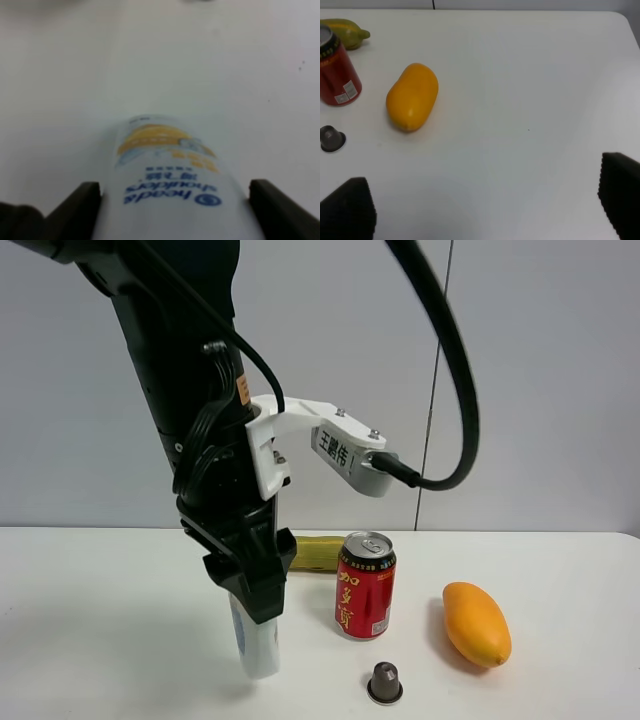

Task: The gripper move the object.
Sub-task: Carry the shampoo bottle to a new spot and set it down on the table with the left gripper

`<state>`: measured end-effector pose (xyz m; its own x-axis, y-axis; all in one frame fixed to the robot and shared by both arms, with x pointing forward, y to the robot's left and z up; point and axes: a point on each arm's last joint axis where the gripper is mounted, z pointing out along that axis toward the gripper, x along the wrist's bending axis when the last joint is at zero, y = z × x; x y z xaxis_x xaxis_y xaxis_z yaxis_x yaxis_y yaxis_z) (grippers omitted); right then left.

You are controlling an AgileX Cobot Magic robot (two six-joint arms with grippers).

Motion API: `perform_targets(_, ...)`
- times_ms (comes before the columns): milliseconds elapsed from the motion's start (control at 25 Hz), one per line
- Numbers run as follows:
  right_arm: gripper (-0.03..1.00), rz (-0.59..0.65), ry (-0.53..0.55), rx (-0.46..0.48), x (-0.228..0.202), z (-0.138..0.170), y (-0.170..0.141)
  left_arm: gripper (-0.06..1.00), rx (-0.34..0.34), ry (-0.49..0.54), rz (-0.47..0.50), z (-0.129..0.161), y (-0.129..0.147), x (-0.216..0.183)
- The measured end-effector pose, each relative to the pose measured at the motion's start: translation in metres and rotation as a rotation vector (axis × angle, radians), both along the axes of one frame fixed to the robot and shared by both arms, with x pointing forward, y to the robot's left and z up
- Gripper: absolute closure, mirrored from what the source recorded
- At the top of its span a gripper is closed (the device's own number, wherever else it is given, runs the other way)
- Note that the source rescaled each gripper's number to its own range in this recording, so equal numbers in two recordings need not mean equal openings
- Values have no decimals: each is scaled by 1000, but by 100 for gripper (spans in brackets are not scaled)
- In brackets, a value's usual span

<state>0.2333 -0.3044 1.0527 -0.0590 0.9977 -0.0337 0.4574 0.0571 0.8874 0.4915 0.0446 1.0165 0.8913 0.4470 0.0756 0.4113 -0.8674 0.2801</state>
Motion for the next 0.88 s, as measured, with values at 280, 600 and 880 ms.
perform_targets(280, -3, 0, 0, 0, 0, 0, 0, 94, 51, -48, -155, 2, 5, 5)
perform_targets(600, -3, 0, 0, 0, 0, 0, 0, 94, 59, -92, -247, 2, 14, 16)
perform_targets(880, -3, 0, 0, 0, 0, 0, 0, 94, 25, -105, -160, 2, 23, 29)
